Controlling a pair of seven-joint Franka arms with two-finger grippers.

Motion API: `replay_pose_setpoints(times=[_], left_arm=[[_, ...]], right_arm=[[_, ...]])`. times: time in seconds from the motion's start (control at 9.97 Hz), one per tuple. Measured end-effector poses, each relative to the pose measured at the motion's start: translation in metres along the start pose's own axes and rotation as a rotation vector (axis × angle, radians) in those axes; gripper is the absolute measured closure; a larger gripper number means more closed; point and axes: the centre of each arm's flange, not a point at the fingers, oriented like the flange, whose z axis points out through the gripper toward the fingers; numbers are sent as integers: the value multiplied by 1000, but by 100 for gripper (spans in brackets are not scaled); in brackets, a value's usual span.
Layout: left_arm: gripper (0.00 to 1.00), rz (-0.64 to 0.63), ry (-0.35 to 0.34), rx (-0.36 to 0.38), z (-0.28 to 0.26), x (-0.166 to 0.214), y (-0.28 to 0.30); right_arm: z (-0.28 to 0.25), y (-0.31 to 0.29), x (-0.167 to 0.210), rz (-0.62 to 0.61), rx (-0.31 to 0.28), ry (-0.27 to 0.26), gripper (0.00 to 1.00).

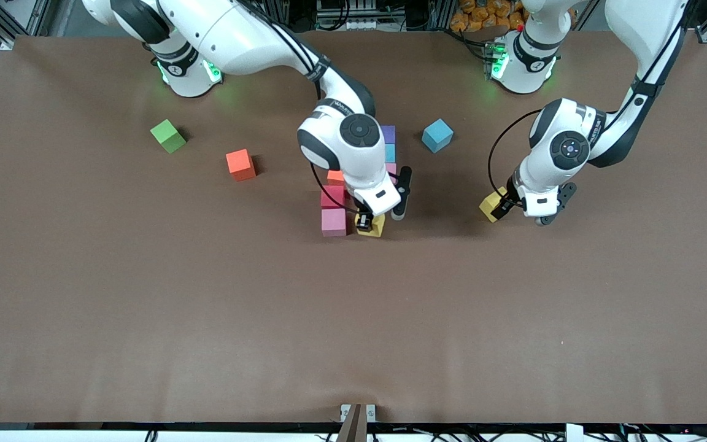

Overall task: Form number 2 with 11 blocks
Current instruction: 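Place the yellow cube beside the pink cube while the left gripper grasps yellow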

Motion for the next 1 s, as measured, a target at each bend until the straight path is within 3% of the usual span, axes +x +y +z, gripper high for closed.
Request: replay_pose_setpoints(times=[0.5,1.0], left_arm=[[0,5,-19,-16,13,-5,-1],[0,14,-44,-9,27,-7,-1]], right_arm=[[41,-19,-16,-55,7,1,47],[43,-22,-16,-60,9,2,47]])
